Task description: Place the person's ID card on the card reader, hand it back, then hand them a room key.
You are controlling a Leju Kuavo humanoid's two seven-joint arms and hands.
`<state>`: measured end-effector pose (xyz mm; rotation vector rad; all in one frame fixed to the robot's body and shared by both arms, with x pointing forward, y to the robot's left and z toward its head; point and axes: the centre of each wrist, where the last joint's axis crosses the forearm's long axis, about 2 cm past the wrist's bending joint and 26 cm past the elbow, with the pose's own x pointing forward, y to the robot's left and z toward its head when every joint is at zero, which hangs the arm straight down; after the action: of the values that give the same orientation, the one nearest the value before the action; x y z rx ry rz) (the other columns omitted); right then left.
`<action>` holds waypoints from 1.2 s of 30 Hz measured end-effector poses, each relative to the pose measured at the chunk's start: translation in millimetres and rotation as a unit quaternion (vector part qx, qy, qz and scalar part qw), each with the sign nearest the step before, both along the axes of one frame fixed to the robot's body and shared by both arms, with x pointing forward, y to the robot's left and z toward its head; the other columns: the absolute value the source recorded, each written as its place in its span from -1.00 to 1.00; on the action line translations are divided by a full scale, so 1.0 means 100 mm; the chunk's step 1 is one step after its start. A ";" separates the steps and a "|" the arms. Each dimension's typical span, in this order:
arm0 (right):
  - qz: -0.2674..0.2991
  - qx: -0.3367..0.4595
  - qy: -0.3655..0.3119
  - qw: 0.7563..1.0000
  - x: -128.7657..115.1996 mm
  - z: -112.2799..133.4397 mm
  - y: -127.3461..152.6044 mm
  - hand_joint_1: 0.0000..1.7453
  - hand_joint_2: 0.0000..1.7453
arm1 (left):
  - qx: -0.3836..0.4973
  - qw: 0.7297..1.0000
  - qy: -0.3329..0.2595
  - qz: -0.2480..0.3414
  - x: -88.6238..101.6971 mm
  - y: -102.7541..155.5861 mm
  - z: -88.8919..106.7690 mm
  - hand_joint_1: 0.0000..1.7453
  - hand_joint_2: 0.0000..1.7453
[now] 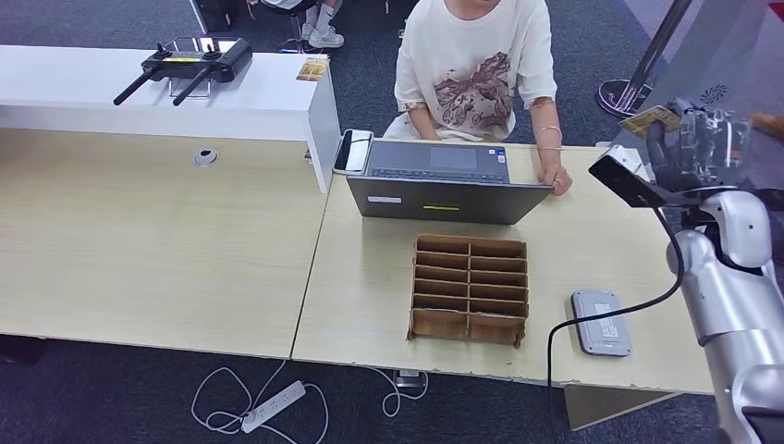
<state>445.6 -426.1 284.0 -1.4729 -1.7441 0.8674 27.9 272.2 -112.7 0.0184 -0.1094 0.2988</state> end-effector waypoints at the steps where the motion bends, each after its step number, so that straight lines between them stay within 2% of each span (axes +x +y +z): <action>1: 0.002 -0.007 0.002 1.000 0.03 0.04 0.03 1.00 1.00 | 0.000 1.000 0.000 0.000 0.00 0.00 0.00 -1.00 1.00; 7: 0.010 -0.041 0.002 0.999 0.24 0.31 0.26 1.00 1.00 | -0.001 1.000 -0.004 0.000 0.00 0.02 0.00 -1.00 1.00; 13: 0.020 -0.059 0.022 0.998 0.38 0.46 0.49 1.00 1.00 | -0.002 1.000 -0.006 0.000 0.01 0.03 0.00 -1.00 1.00; 25: 0.047 -0.067 0.102 0.991 0.56 0.61 0.95 1.00 1.00 | -0.004 1.000 -0.008 0.001 0.00 0.05 0.00 -1.00 1.00; 36: 0.043 -0.063 0.153 0.985 0.65 0.74 1.20 1.00 1.00 | -0.004 1.000 -0.008 0.004 0.00 0.06 0.00 -1.00 1.00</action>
<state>510.3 -306.0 357.6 -1.2710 -1.5544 1.2008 28.0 278.1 -112.9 0.0087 -0.1245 0.3071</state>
